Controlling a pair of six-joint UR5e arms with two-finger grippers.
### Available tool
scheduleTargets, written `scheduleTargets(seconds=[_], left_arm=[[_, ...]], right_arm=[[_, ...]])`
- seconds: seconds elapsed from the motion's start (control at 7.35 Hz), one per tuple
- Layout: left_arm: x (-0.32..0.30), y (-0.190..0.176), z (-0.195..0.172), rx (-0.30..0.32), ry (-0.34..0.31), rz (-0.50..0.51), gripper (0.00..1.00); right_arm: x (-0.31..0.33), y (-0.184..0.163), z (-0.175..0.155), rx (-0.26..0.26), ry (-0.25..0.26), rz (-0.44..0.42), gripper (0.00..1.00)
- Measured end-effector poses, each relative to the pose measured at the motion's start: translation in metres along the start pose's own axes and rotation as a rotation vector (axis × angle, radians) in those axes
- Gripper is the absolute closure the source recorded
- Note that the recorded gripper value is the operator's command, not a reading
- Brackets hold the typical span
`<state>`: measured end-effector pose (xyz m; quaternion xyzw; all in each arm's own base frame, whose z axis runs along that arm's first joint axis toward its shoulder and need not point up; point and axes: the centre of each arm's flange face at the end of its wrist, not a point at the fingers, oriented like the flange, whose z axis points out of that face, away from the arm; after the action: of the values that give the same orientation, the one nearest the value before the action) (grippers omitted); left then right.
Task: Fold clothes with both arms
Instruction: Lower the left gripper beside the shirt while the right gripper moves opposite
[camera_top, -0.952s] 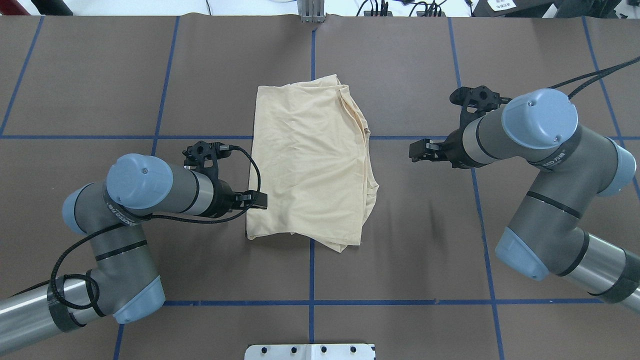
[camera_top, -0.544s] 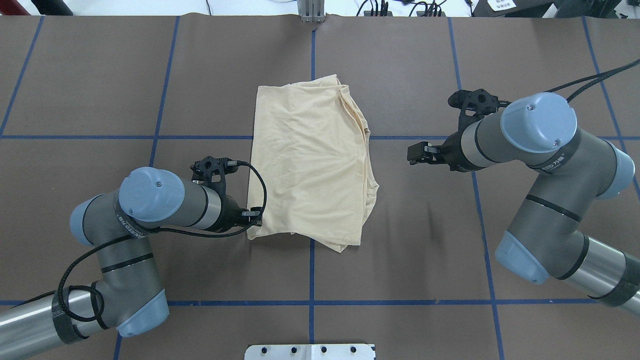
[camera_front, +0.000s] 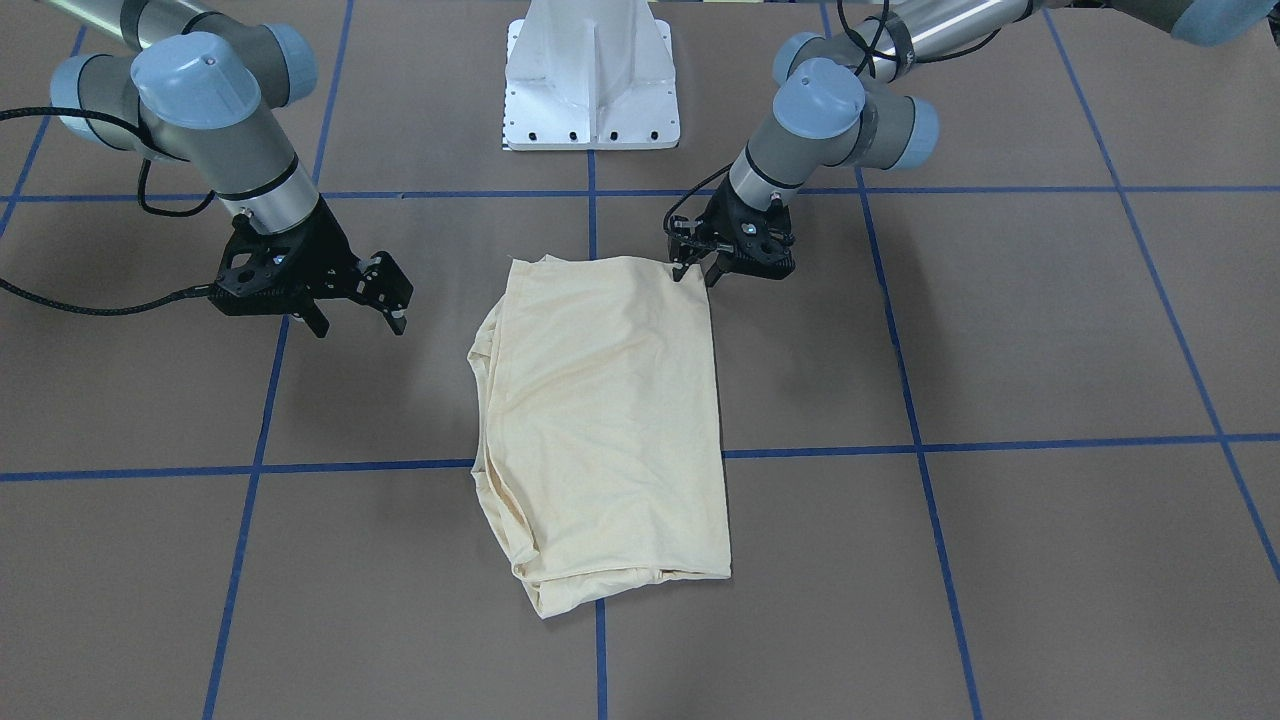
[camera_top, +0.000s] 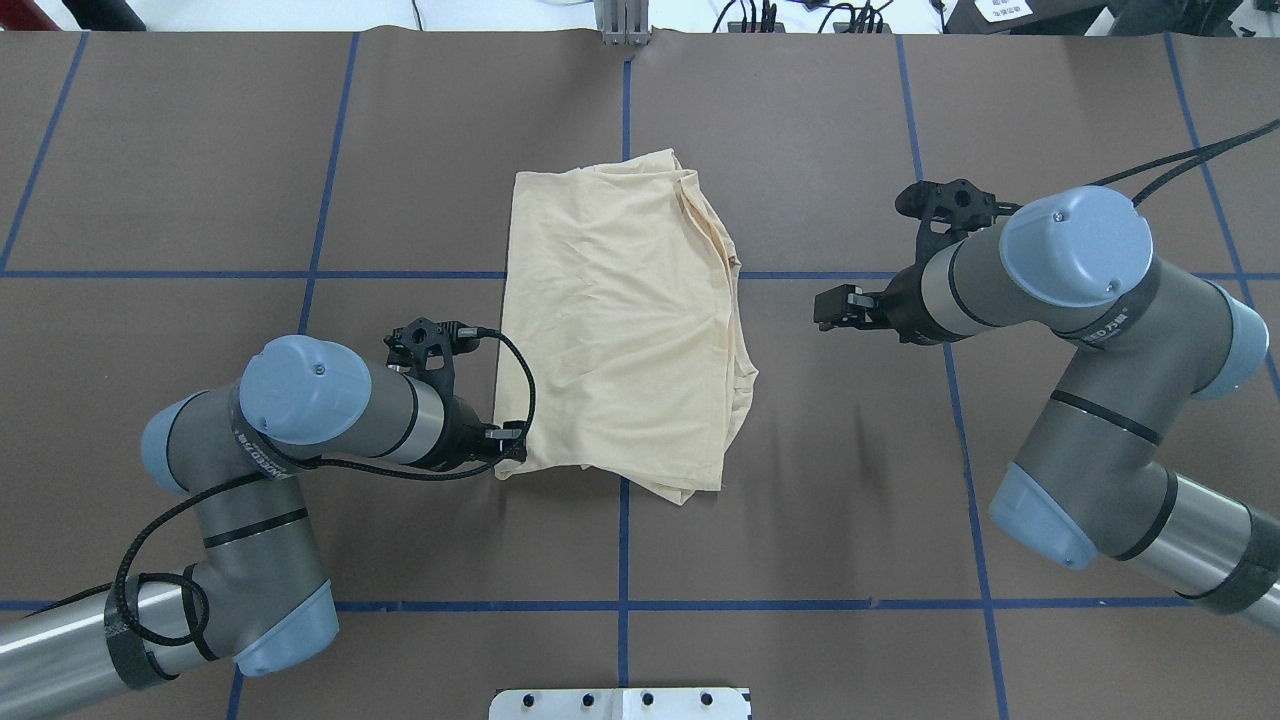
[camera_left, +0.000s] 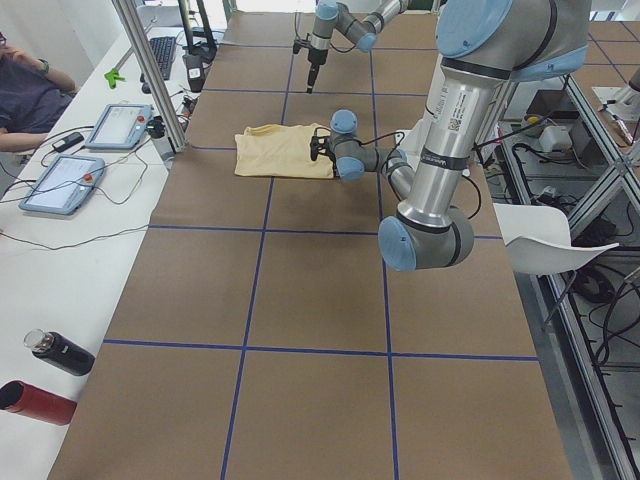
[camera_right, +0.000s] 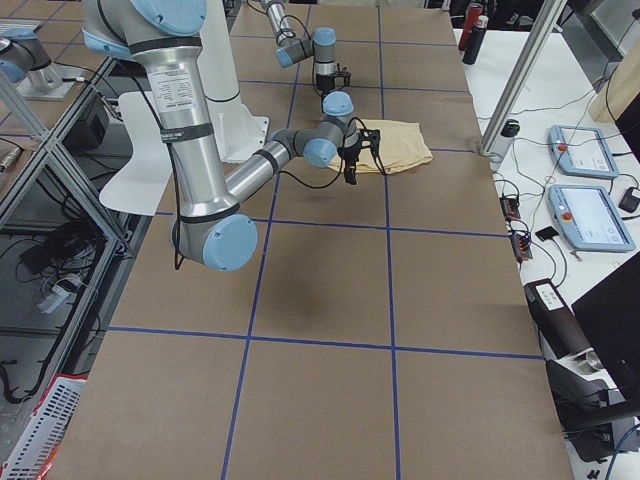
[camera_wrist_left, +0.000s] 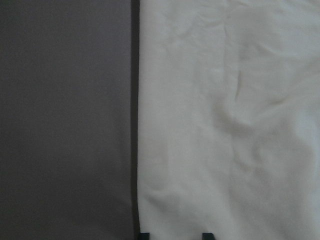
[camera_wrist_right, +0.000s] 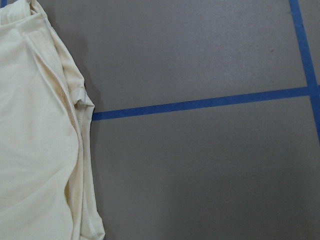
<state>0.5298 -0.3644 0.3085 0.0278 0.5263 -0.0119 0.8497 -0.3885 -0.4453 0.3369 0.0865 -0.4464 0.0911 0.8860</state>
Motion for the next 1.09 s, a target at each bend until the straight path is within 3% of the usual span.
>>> scheduleTargets(seconds=[0.68,0.95,1.09], left_arm=[[0.0061,0.0103,0.0018,-0.041,-0.023,-0.023,0.48],[0.0085,0.0104,0.0034,-0.042,-0.023,-0.023,0.61],[0.0099,0.0105,0.0036,-0.042,-0.021,-0.025,0.62]], right_arm=[[-0.0040,0.0021,0.0012,-0.004,-0.003,-0.005,0.00],[-0.0049,0.0029,0.0015,-0.005,-0.005,-0.006,0.00],[-0.0053,0.0033,0.0015,-0.006,-0.005,-0.007,0.00]])
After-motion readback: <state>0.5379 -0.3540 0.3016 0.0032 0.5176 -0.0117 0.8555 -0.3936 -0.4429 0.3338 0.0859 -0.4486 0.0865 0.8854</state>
